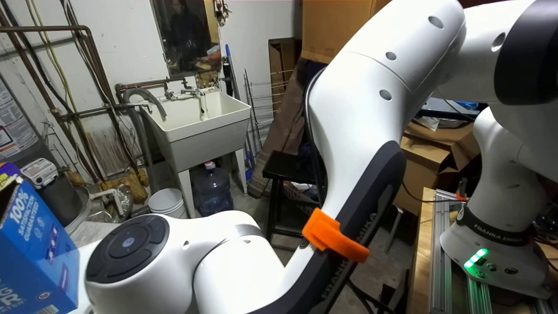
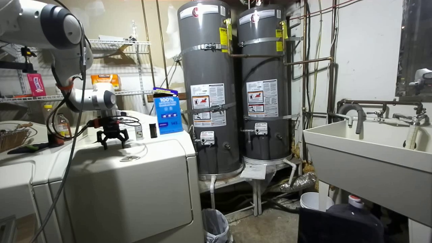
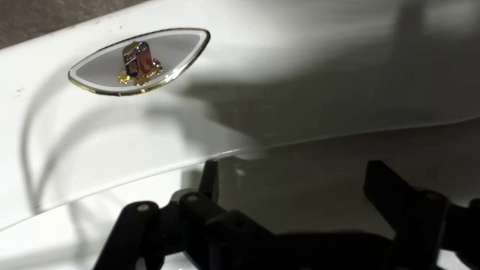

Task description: Open the washing machine on the right

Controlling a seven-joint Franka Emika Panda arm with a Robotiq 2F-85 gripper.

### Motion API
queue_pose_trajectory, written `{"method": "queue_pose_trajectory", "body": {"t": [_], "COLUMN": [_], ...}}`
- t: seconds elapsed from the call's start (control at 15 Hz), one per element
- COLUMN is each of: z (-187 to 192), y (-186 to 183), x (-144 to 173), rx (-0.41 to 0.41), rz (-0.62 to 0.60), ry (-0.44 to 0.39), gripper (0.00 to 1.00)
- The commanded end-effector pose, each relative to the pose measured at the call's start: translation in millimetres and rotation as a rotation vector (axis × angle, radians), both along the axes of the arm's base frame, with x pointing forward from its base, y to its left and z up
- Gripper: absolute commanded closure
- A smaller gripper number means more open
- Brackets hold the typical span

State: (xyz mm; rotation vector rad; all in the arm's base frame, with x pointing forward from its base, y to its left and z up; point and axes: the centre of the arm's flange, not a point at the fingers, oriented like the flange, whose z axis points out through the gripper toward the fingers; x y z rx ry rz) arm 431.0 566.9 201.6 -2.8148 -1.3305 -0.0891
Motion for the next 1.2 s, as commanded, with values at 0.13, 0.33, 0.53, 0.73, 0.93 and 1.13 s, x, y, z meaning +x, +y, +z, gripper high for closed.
{"method": "queue_pose_trajectory", "body": {"t": [0.13,0.33,0.53,0.73,0.93,1.13], "z": [-13,-17,-17,-18,-24,-31], "y": [4,-16,-52,-96,-135,-175], "x": [-2,-14,-22,-31,-41,-53], "rx": [-0.008,-0.071,-0.18,-0.315,-0.467,-0.62], "rz": [0.003,-0.01,-0.103,-0.212,-0.293,-0.373], "ry": [0.139,0.267,0.341,0.371,0.386,0.384], "gripper": [0.0,0.0,0.0,0.0,0.0,0.0]}}
